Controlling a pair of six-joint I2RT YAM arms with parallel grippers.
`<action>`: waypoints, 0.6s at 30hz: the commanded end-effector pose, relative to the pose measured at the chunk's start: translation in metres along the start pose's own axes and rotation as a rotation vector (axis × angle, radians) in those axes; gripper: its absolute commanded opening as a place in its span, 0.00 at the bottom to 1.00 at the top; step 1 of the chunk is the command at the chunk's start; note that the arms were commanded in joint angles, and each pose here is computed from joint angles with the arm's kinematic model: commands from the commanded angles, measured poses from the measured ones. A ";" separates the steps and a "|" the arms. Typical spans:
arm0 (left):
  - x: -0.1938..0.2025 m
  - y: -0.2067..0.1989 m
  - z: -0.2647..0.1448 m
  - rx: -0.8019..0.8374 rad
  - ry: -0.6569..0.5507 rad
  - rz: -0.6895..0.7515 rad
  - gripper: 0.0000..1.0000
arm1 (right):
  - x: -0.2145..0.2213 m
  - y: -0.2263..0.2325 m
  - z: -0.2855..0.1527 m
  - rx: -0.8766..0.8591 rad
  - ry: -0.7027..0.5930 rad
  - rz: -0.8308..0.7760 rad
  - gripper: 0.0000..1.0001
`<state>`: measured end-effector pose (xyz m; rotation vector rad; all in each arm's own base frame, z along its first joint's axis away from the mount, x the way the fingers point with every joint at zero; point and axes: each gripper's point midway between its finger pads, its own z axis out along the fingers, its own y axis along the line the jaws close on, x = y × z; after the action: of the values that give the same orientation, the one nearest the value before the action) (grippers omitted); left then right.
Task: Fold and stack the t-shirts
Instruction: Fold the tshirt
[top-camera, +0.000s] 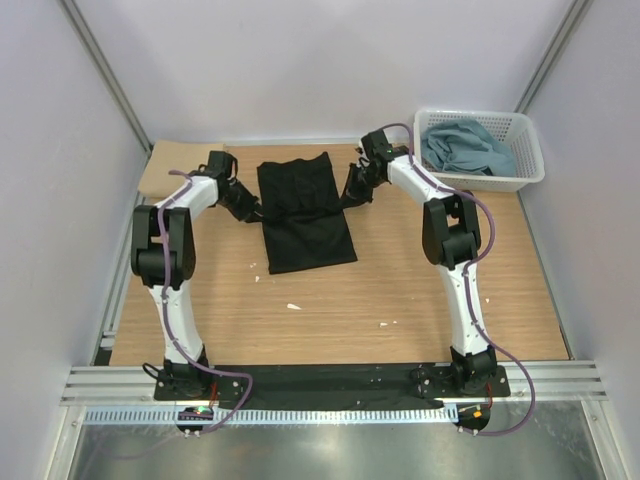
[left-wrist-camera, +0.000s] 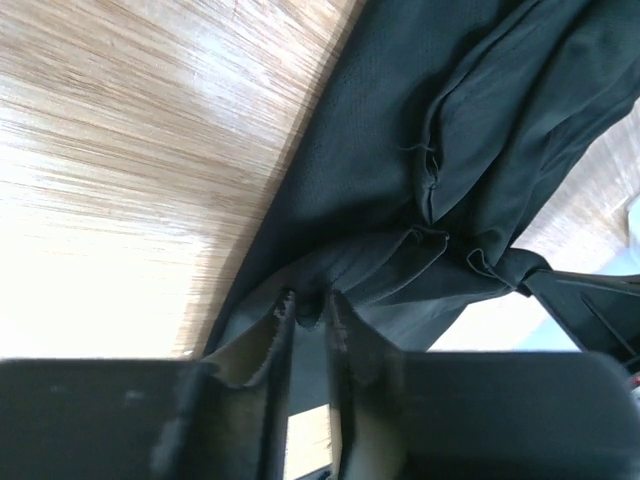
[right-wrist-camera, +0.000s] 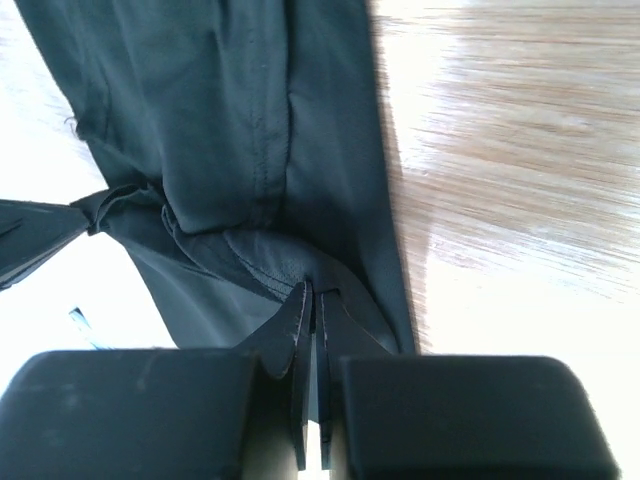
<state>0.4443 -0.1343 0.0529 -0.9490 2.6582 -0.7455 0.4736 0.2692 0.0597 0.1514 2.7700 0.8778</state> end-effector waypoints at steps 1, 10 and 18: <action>-0.013 -0.012 -0.010 0.020 -0.021 0.058 0.20 | -0.016 0.015 -0.013 -0.048 -0.041 0.002 0.13; -0.037 -0.028 -0.087 -0.045 -0.236 0.259 0.38 | -0.037 0.014 -0.051 0.066 -0.130 -0.117 0.57; 0.033 -0.064 -0.060 0.169 -0.101 0.314 0.25 | 0.005 0.035 -0.043 0.013 -0.178 -0.173 0.50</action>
<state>0.4412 -0.1337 0.1500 -0.5824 2.4998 -0.6565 0.4625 0.2502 0.0785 0.0702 2.7250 0.7233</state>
